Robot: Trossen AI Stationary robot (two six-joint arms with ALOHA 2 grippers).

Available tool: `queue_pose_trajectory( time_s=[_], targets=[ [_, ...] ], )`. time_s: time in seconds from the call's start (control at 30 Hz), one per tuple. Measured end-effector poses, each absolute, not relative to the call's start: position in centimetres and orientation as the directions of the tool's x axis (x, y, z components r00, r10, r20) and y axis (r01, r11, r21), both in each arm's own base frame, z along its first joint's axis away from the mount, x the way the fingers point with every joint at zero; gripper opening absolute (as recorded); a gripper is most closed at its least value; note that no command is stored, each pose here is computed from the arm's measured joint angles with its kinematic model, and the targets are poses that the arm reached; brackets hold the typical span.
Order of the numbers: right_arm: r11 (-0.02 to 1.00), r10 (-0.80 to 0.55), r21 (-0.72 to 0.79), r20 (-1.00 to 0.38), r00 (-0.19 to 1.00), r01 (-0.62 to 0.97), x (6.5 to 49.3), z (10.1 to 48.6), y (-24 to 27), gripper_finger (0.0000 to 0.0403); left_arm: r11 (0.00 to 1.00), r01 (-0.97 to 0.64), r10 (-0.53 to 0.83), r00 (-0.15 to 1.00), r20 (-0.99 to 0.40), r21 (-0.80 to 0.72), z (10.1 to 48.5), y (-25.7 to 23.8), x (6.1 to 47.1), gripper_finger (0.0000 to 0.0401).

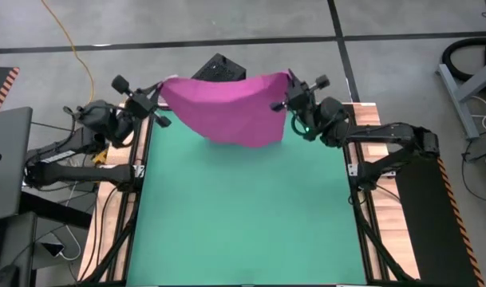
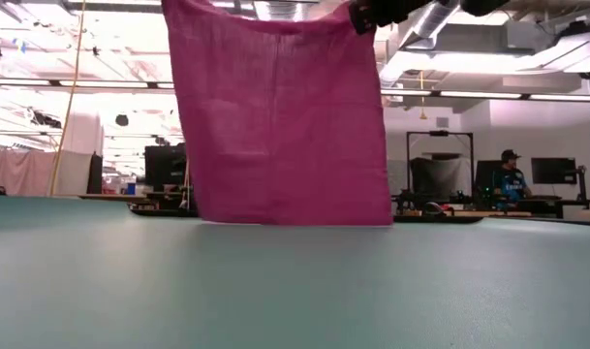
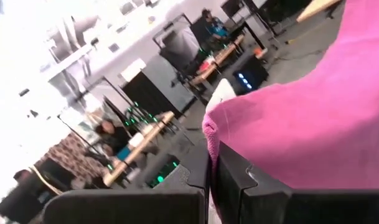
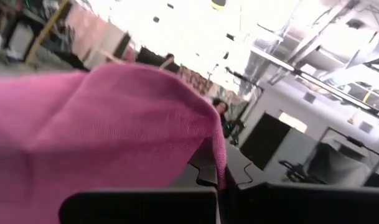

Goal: Roll towel into tight, uniform cylinder
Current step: Roll the pink towel

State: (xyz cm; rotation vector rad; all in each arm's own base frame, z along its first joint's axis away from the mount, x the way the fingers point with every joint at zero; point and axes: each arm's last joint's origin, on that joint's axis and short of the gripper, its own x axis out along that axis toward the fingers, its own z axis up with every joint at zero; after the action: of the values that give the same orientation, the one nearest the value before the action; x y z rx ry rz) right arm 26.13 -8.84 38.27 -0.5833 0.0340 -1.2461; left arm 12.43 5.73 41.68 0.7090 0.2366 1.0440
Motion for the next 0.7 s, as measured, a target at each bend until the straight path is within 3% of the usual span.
queue_pose_trajectory(
  time_s=[0.27,0.37,0.53,0.7],
  targets=[
    [0.139,-0.863,-0.389,0.403,0.305,0.911,24.8,39.3,-11.3,0.0008,0.115,-0.683,0.872,0.418,0.256,0.721,42.3,9.5,13.8,0.0],
    [0.119,-0.863,-0.39,0.414,0.29,0.913,24.5,39.6,-11.4,0.0008,0.092,-0.679,0.886,0.39,0.252,0.728,42.5,10.3,13.9,0.0],
    [0.201,-0.852,-0.434,0.365,0.375,0.878,25.4,39.1,-9.8,0.0008,0.169,-0.669,0.896,0.41,0.169,0.724,41.6,10.4,13.9,0.0],
    [0.368,-0.823,-0.543,0.187,0.536,0.755,26.8,37.3,-6.5,0.0008,0.321,-0.649,0.885,0.466,0.026,0.69,40.4,9.3,12.8,0.0]
  ],
)
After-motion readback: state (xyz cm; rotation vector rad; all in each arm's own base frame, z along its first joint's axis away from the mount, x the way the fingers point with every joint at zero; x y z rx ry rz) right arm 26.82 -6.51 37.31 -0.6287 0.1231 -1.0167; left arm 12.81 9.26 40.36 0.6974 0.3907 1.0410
